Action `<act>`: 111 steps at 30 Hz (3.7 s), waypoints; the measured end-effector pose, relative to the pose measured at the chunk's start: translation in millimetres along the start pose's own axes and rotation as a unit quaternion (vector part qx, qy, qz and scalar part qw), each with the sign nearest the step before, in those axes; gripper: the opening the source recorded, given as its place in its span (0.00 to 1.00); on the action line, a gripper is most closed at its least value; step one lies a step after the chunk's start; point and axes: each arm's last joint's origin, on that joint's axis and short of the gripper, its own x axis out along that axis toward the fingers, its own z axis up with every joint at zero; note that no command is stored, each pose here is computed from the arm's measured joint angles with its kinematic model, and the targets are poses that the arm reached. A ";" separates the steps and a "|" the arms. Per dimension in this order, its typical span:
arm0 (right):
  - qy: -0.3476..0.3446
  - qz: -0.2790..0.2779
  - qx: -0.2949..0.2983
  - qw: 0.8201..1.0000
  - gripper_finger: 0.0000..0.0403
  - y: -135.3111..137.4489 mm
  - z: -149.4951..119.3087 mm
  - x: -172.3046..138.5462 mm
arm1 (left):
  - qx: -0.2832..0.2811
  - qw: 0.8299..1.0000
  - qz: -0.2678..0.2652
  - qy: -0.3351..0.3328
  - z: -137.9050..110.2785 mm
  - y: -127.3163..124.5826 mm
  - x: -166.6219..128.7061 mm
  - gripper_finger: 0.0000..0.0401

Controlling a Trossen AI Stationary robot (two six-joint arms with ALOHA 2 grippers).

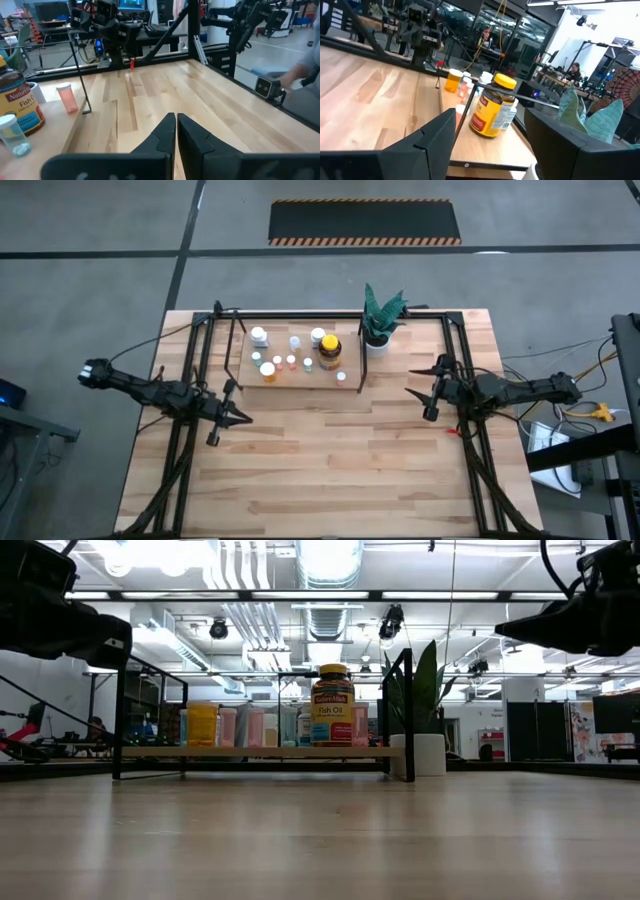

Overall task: Pick and place medicine bottles onto shelf by color
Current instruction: Return to Home Position

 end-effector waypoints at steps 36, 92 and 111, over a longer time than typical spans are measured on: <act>0.009 0.004 -0.004 1.000 0.56 1.0 -1.4 0.9 | 0.001 1.000 -0.002 0.017 -2.9 -0.4 2.1 0.00; 0.009 0.004 -0.004 1.000 0.56 1.0 -1.4 0.9 | 0.001 1.000 -0.002 0.018 -3.2 -0.4 2.3 0.00; 0.009 0.004 -0.004 1.000 0.56 1.0 -1.5 1.0 | 0.001 1.000 -0.002 0.018 -3.1 -0.4 2.3 0.00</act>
